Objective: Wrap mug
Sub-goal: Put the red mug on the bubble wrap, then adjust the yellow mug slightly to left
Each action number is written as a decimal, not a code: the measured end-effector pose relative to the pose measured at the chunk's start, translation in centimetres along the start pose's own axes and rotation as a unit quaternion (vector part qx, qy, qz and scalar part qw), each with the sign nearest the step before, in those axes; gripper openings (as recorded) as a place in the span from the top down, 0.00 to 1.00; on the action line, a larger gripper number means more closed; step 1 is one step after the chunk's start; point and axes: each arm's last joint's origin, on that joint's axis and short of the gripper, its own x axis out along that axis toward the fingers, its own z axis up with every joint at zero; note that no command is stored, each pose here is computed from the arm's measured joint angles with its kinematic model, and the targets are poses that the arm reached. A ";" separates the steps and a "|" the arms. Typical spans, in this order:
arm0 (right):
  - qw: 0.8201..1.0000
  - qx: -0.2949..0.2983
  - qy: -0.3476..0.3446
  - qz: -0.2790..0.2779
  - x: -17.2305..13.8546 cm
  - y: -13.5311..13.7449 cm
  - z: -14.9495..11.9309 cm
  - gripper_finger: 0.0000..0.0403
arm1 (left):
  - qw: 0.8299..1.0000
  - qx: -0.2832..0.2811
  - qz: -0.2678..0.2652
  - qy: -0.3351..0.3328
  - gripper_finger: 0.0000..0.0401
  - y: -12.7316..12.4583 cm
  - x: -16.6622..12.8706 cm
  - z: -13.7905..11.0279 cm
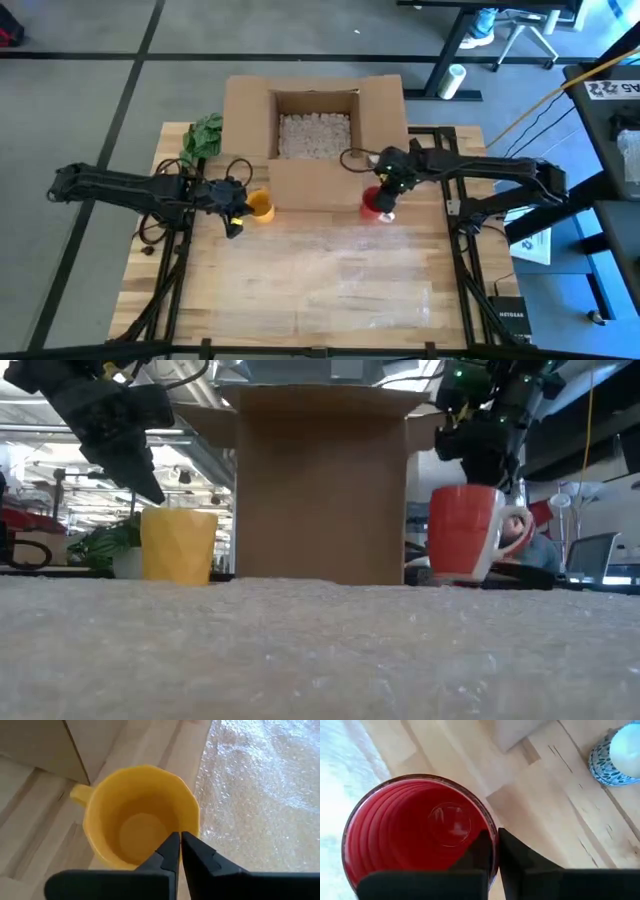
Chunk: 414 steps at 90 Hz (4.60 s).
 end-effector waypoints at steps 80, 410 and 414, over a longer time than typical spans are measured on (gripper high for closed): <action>0.985 -0.104 -0.066 0.123 -2.2 12.7 -2.5 1.00 | 1.000 0.001 -0.001 -0.004 1.00 0.0 0.0 0.1; 0.942 -0.327 -0.026 0.072 5.2 26.1 6.3 0.61 | 0.994 0.067 0.084 -0.027 1.00 1.1 1.9 1.4; 0.942 -0.328 -0.025 0.070 4.8 26.1 6.5 0.62 | 0.993 0.071 0.086 -0.028 1.00 1.1 1.8 1.5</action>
